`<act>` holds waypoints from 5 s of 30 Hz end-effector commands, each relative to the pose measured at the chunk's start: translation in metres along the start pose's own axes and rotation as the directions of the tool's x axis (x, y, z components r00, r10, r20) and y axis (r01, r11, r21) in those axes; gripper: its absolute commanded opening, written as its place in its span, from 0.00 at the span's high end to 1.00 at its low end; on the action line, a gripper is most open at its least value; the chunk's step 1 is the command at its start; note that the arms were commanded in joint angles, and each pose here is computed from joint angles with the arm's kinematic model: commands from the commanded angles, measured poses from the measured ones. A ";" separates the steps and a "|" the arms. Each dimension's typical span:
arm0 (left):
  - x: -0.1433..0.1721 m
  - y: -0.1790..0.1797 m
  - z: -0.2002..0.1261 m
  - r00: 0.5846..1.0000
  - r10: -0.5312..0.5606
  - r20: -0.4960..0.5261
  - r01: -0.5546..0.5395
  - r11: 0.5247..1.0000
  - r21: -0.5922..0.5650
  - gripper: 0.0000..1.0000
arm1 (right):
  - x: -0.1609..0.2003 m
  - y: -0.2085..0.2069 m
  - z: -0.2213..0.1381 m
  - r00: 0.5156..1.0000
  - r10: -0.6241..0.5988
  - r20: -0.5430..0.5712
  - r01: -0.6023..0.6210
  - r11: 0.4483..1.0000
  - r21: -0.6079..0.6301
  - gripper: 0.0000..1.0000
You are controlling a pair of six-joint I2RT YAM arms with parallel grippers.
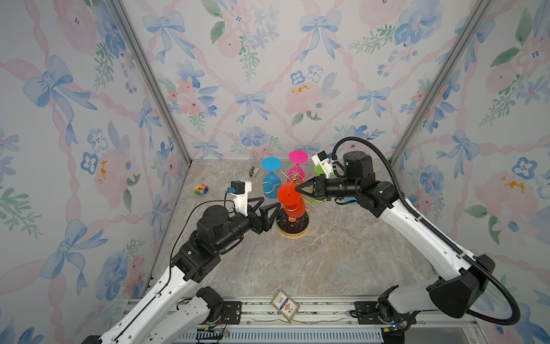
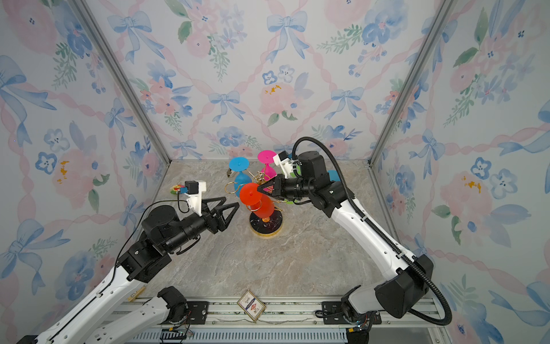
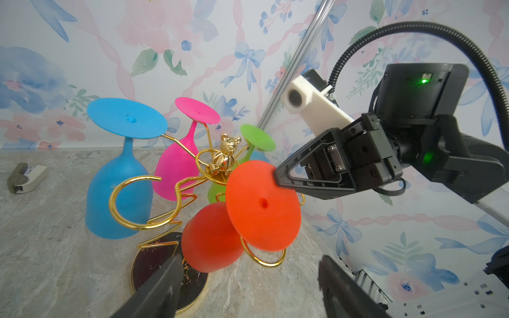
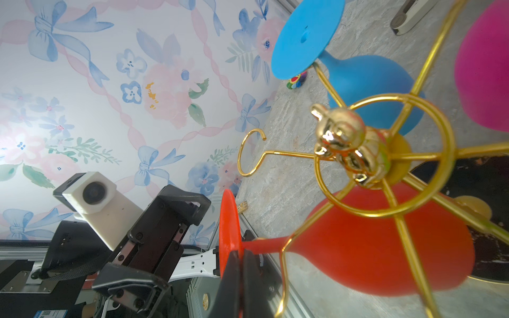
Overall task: Take the wine glass off the wine glass rack
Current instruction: Pick up the wine glass from the wine glass rack.
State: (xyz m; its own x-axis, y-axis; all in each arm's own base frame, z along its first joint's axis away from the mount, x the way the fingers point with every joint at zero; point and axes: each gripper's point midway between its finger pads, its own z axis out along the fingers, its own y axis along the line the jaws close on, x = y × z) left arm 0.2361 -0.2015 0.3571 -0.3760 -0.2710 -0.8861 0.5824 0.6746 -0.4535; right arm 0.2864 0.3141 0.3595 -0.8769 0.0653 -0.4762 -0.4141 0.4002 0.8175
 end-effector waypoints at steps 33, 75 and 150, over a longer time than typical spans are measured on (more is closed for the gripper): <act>-0.009 -0.006 -0.004 1.000 -0.014 0.010 0.014 1.000 0.022 0.22 | 0.053 0.026 0.022 0.961 -0.208 -0.185 0.206 0.978 -0.026 1.00; 0.062 -0.150 0.040 0.936 0.176 -0.304 0.018 0.840 0.542 0.36 | 0.108 0.011 -0.162 0.754 -0.649 0.100 0.599 0.742 0.302 1.00; 0.080 -0.168 0.052 0.919 0.370 -0.135 -0.163 0.670 0.725 1.00 | 0.122 0.018 -0.198 0.874 -0.479 0.084 0.427 0.839 0.338 0.20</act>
State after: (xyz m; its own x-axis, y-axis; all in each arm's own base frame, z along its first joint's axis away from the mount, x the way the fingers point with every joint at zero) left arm 0.1403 -0.3768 0.3614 -0.3261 0.1028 -0.9397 0.9417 -0.0513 -0.3324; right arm 0.1237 0.1584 0.3832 -0.5080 -0.0662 -0.8588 -0.6908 0.6269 0.3603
